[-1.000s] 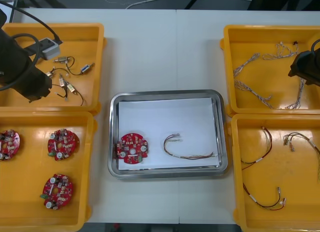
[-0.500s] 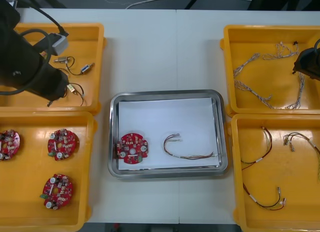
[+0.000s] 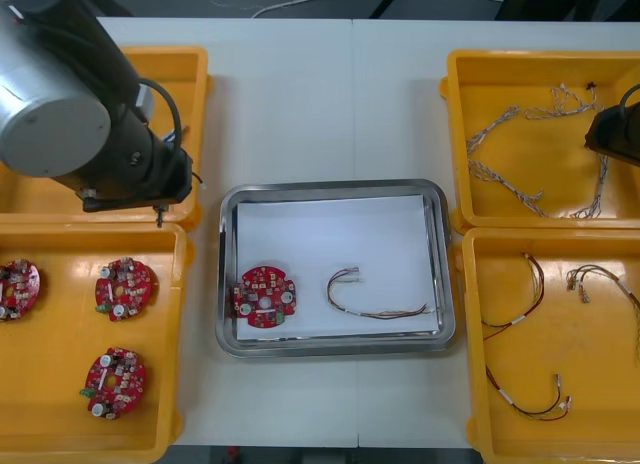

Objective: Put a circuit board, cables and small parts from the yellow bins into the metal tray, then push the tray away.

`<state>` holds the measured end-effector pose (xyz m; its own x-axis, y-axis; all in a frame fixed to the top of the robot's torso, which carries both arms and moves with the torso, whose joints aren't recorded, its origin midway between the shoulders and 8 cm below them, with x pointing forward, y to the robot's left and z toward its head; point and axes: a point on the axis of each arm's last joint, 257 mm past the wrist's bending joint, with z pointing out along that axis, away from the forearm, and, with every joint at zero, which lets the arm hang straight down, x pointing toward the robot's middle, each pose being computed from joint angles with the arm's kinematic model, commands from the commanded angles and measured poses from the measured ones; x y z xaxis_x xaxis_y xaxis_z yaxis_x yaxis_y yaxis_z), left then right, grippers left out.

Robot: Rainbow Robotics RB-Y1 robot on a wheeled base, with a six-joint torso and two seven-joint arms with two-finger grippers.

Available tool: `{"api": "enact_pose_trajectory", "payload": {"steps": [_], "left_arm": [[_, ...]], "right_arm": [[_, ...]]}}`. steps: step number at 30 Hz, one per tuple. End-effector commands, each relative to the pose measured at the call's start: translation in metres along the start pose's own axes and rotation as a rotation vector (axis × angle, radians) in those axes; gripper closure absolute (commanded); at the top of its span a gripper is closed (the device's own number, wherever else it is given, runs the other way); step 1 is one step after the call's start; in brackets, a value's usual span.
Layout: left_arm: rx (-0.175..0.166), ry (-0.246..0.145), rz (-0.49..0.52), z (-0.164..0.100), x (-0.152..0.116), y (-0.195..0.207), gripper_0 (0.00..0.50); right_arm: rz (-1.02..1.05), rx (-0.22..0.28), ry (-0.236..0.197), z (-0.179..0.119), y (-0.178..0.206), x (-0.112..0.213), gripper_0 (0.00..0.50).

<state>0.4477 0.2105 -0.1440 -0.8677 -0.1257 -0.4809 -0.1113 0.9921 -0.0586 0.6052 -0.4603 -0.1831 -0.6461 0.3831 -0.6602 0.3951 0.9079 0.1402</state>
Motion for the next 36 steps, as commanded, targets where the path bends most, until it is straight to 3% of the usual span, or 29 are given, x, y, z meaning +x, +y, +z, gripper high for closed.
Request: {"api": "enact_pose_trajectory", "payload": {"steps": [1, 7, 13, 21, 30, 36], "left_arm": [[0.040, -0.076, 0.080, -0.007, -0.010, -0.046, 0.500], [0.021, -0.106, 0.072, 0.007, -0.004, -0.066, 0.500], [0.002, -0.100, 0.062, 0.023, 0.006, -0.083, 0.500], [0.002, -0.087, 0.060, 0.035, 0.017, -0.098, 0.500], [0.008, -0.106, 0.074, 0.054, 0.030, -0.103, 0.500], [-0.009, -0.099, 0.081, 0.062, 0.039, -0.101, 0.500]], "right_arm": [[-0.037, 0.019, -0.060, -0.018, -0.007, -0.045, 0.000], [-0.052, 0.018, -0.068, -0.011, -0.007, -0.047, 0.000], [-0.063, 0.014, -0.054, -0.008, -0.004, -0.040, 0.000], [-0.054, 0.009, -0.022, 0.000, -0.007, -0.027, 0.000], [-0.052, 0.003, -0.014, 0.006, -0.012, -0.017, 0.000], [-0.051, 0.007, -0.012, 0.009, -0.017, -0.012, 0.007]]}}
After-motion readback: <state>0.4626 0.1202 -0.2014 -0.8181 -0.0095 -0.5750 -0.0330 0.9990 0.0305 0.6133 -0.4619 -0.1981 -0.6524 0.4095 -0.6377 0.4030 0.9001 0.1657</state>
